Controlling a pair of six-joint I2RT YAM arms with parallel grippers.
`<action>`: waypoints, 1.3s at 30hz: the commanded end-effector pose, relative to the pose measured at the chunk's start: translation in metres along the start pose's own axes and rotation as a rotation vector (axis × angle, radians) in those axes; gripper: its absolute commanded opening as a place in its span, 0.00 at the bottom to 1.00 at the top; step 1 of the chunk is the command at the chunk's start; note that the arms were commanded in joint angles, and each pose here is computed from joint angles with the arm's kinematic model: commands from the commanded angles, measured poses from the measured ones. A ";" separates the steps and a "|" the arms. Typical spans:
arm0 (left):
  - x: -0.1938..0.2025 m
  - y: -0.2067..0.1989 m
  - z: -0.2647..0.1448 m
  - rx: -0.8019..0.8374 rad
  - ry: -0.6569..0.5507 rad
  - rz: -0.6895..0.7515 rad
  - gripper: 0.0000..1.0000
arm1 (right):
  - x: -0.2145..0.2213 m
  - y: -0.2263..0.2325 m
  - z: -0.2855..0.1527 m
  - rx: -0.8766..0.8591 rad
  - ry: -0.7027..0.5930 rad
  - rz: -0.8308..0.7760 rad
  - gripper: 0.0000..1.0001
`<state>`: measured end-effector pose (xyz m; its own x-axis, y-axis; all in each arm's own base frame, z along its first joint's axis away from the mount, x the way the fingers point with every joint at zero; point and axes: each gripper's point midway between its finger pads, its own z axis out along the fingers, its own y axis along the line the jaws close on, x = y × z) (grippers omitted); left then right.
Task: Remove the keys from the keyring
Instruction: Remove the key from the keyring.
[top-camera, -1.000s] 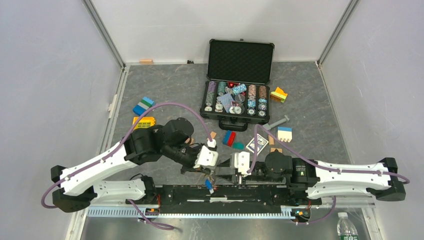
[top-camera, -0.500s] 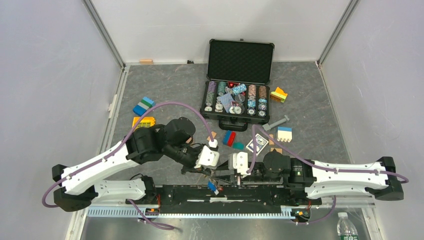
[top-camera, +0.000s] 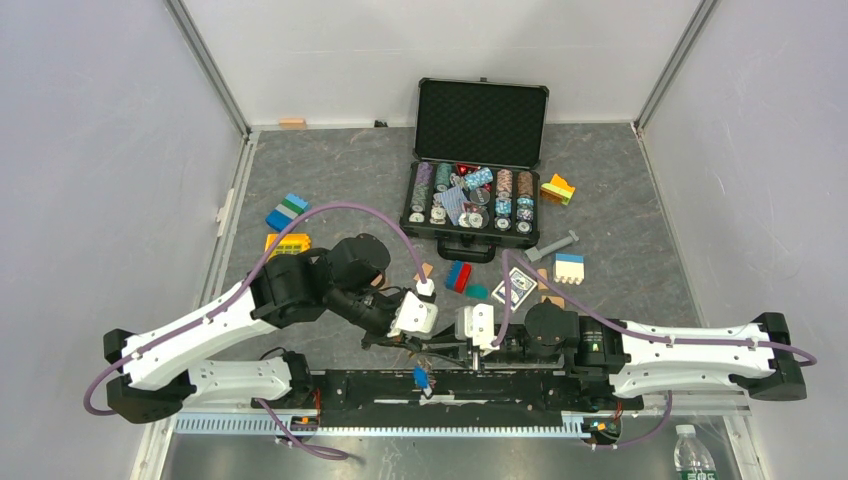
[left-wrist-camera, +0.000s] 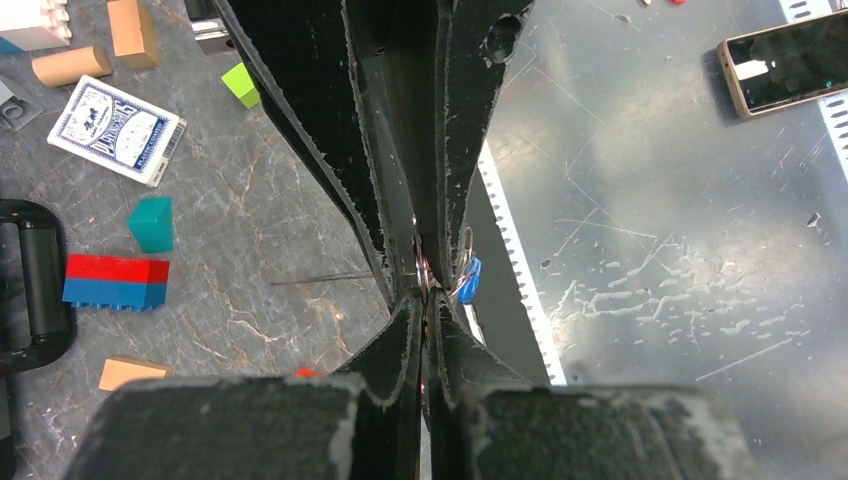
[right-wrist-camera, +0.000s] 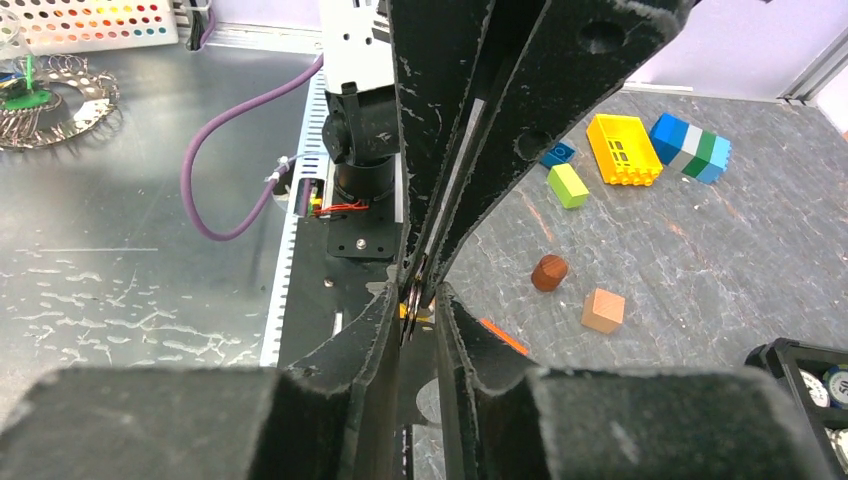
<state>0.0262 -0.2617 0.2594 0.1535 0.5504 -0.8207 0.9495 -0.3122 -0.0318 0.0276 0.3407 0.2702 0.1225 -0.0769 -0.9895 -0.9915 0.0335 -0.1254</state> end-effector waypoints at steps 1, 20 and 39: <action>-0.021 -0.004 -0.007 0.018 -0.068 0.089 0.02 | -0.017 -0.002 -0.001 0.004 -0.053 -0.002 0.22; -0.027 0.012 -0.019 -0.127 -0.105 0.091 0.29 | -0.037 -0.008 -0.009 0.042 -0.173 -0.019 0.00; -0.063 0.010 -0.029 -0.213 -0.425 0.100 0.42 | -0.072 -0.016 -0.030 0.093 -0.379 -0.031 0.00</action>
<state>0.0366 -0.2650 0.3095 0.2041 0.2350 -0.9503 0.9720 -0.1644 0.1681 0.0300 0.3227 0.3116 0.1559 0.1749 -0.9722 -0.9858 0.0893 -0.1420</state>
